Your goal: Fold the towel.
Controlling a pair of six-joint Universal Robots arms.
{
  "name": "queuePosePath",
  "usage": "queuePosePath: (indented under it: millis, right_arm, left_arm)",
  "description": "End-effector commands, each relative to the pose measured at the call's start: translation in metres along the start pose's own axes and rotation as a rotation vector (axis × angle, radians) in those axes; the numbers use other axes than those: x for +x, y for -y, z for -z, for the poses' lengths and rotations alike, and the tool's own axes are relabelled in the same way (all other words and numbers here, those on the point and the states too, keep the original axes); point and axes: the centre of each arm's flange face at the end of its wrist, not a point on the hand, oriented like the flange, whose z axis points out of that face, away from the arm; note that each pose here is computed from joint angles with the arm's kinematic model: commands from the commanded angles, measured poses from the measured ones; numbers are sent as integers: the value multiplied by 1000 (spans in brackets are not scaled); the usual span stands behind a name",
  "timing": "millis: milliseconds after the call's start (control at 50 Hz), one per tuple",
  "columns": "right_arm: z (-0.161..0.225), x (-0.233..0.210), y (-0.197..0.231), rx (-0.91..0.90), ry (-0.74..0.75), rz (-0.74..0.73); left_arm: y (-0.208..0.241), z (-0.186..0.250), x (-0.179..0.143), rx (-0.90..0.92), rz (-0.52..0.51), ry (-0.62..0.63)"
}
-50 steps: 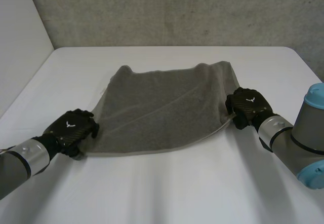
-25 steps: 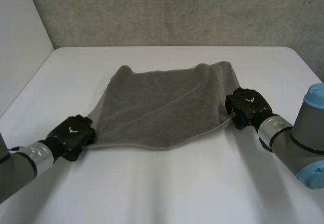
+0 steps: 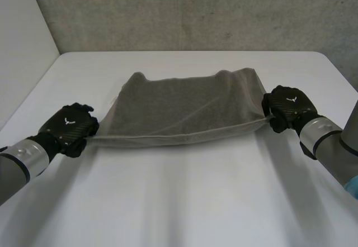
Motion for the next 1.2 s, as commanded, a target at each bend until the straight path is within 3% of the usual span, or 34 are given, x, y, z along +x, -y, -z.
queuePosePath:
  millis: [20, 220, 480, 680, 820, 1040, 1200]
  right_arm:
    - [5, 7, 2, -25, -12, 9]
    - [34, 22, 5, -115, -6, 108]
    - [93, 13, 62, -48, 35, 129]
    - [116, 8, 91, 17, 53, 158]
    - [108, 19, 97, 42, 20, 216]
    - [45, 32, 69, -47, 71, 265]
    - [-4, 23, 42, -39, 96, 288]
  left_arm:
    - [-1, 2, 1, -11, 5, -3]
    - [14, 16, -1, 21, -6, 25]
    - [87, 63, -17, 253, 46, 147]
    - [93, 72, -14, 250, 55, 146]
    - [86, 57, -22, 219, 78, 129]
    - [63, -6, -43, 131, 125, 65]
    - [49, -54, -33, 74, 147, -14]
